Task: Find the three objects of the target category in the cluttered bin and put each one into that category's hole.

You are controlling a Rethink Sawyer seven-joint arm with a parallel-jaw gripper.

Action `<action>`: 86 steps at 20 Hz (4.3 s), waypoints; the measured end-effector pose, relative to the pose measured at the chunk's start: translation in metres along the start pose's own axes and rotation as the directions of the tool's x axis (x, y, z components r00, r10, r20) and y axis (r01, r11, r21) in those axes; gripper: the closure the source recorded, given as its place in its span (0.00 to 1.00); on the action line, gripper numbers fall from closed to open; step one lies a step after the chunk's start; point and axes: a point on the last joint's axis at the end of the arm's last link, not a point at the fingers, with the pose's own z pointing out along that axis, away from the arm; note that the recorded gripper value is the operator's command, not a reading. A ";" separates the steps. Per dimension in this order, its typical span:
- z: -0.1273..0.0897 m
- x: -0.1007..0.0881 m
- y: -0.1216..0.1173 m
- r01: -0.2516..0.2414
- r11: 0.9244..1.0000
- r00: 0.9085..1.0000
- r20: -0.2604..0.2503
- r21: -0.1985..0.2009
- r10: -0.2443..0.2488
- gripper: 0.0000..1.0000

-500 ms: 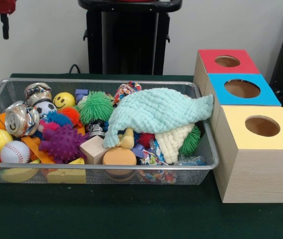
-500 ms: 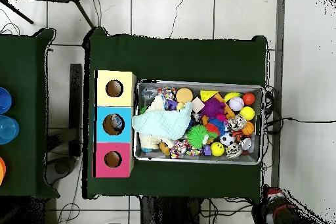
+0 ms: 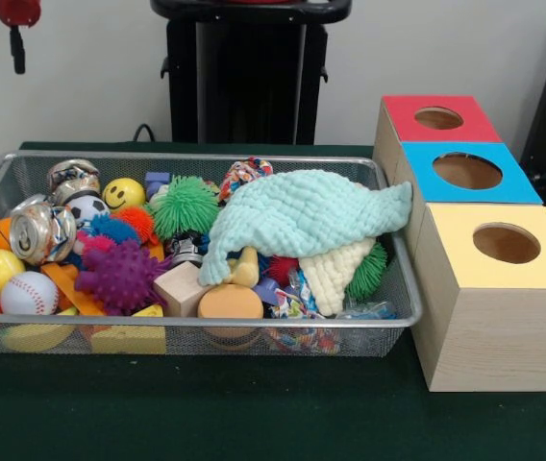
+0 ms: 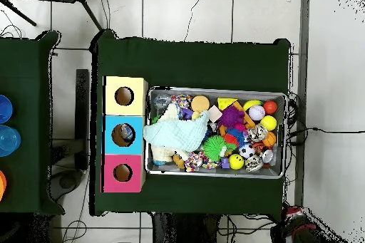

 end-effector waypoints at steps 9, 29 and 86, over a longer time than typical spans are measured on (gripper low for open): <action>-0.031 0.046 -0.045 -0.009 1.000 0.999 0.031 -0.001 0.009 0.00; -0.062 0.150 0.019 0.042 0.999 0.996 0.084 -0.016 -0.041 0.00; 0.013 0.175 0.064 -0.354 0.930 0.930 -0.066 0.097 0.361 0.00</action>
